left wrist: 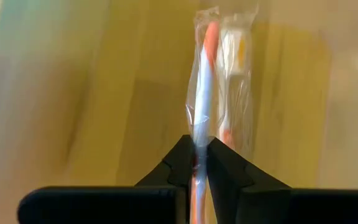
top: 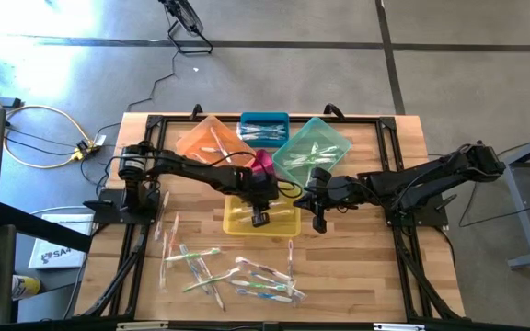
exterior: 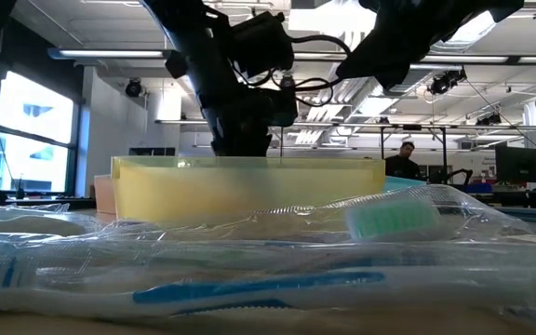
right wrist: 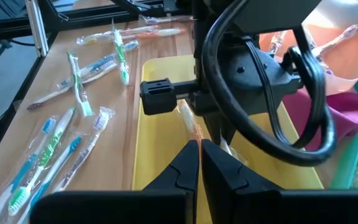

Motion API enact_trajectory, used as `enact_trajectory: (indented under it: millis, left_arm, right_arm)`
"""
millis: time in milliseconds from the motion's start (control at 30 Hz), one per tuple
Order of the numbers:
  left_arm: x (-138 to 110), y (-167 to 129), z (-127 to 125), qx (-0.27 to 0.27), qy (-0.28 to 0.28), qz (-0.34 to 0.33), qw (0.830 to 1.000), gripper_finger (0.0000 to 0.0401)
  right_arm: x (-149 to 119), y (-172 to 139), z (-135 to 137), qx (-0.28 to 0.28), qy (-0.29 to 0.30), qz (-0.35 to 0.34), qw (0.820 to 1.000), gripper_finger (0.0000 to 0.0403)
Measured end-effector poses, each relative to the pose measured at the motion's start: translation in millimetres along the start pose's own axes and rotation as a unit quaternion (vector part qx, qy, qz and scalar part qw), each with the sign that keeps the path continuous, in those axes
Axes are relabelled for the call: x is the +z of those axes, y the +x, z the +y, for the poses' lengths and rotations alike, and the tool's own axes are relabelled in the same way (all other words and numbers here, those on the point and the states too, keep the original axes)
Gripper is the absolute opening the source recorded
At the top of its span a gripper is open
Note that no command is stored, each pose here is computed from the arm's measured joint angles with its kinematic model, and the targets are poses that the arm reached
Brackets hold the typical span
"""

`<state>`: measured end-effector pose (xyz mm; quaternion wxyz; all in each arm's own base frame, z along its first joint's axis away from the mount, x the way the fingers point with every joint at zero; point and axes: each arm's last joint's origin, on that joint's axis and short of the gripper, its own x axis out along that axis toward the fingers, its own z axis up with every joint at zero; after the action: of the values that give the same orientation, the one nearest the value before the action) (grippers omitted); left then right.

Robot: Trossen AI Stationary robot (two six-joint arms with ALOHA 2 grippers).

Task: Pick & Place Toothbrushes
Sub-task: Put the orange toothbrush into the yellow bin, then put the green toothbrush into the green bin

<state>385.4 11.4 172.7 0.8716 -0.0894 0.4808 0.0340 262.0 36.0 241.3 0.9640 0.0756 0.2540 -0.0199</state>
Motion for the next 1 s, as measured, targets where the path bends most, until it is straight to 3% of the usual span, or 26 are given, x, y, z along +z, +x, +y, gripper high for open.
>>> enact_trajectory:
  millis: [600, 800, 1000]
  left_arm:
    - [2, 0, 0, 0.001, 0.001, -0.010, 1.000, 0.0128]
    - [2, -1, 0, 0.002, 0.001, -0.010, 1.000, 0.0136]
    - [14, -31, -3, 0.006, 0.030, -0.036, 0.999, 0.0136]
  right_arm:
    - [0, 0, 0, 0.000, 0.000, 0.000, 1.000, 0.0010]
    - [0, 0, 0, 0.000, 0.000, 0.000, 1.000, 0.0010]
    - [0, 0, 0, -0.001, 0.000, 0.003, 1.000, 0.0010]
